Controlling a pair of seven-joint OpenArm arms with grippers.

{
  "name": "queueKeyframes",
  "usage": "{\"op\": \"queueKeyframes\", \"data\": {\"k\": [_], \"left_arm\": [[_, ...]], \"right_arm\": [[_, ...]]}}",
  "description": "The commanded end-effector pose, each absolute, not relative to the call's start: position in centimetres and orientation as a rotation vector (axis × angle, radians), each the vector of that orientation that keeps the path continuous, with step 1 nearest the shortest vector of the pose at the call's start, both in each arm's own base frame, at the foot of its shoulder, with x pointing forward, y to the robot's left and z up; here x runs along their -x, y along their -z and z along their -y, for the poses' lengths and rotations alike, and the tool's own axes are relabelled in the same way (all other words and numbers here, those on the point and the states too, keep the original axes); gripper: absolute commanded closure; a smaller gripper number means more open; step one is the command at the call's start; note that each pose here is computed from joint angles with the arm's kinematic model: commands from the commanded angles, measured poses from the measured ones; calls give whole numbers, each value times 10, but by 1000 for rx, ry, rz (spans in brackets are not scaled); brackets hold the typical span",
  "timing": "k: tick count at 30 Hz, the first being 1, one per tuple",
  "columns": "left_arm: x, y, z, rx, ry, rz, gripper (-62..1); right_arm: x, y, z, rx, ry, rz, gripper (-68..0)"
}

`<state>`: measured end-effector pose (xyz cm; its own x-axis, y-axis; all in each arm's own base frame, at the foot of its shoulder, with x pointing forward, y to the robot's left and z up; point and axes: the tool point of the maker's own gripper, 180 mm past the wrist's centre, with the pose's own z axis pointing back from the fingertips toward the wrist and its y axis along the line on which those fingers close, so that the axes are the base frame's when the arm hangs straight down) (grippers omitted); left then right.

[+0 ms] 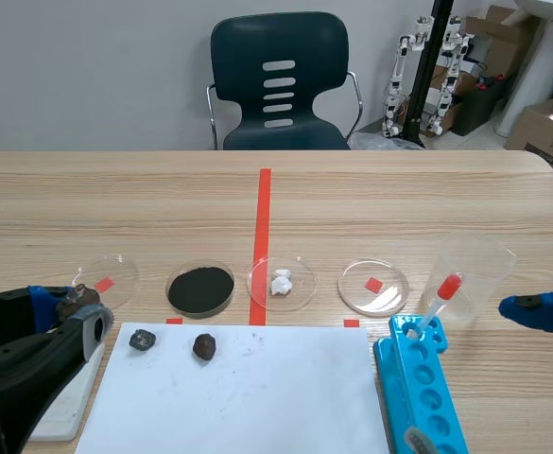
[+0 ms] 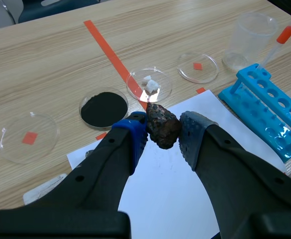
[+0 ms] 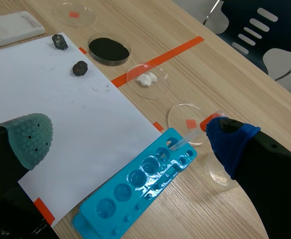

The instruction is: Rub the mineral on the streak plate below the first streak

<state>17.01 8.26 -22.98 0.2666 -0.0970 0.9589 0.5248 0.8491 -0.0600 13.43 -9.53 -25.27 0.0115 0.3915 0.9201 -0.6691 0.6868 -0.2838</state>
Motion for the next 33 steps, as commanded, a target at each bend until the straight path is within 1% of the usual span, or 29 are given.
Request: {"op": "queueKeyframes", "data": {"k": [1, 9, 14, 18, 22, 26, 28, 30, 33], "left_arm": [[-172, 222, -78, 426, 426, 1261, -100], [-163, 249, -82, 383, 454, 1109, -100], [-163, 251, -82, 376, 459, 1097, -100], [-165, 264, -86, 344, 472, 1012, -100], [-168, 276, -87, 381, 415, 894, -100], [-179, 286, -92, 417, 298, 796, -101], [-185, 291, -95, 425, 272, 760, -105], [-191, 298, -101, 414, 233, 725, -105], [-202, 317, -122, 341, 104, 653, -105]], "right_arm": [[-138, 246, 95, -261, -843, 1346, -655], [-138, 246, 95, -261, -843, 1346, -655], [-138, 246, 95, -261, -843, 1346, -655], [-138, 246, 95, -261, -843, 1346, -655], [-138, 246, 95, -261, -843, 1346, -655], [-138, 246, 95, -261, -843, 1346, -655], [-138, 246, 95, -261, -843, 1346, -655], [-138, 246, 95, -261, -843, 1346, -655], [-138, 246, 95, -261, -843, 1346, -655]]}}
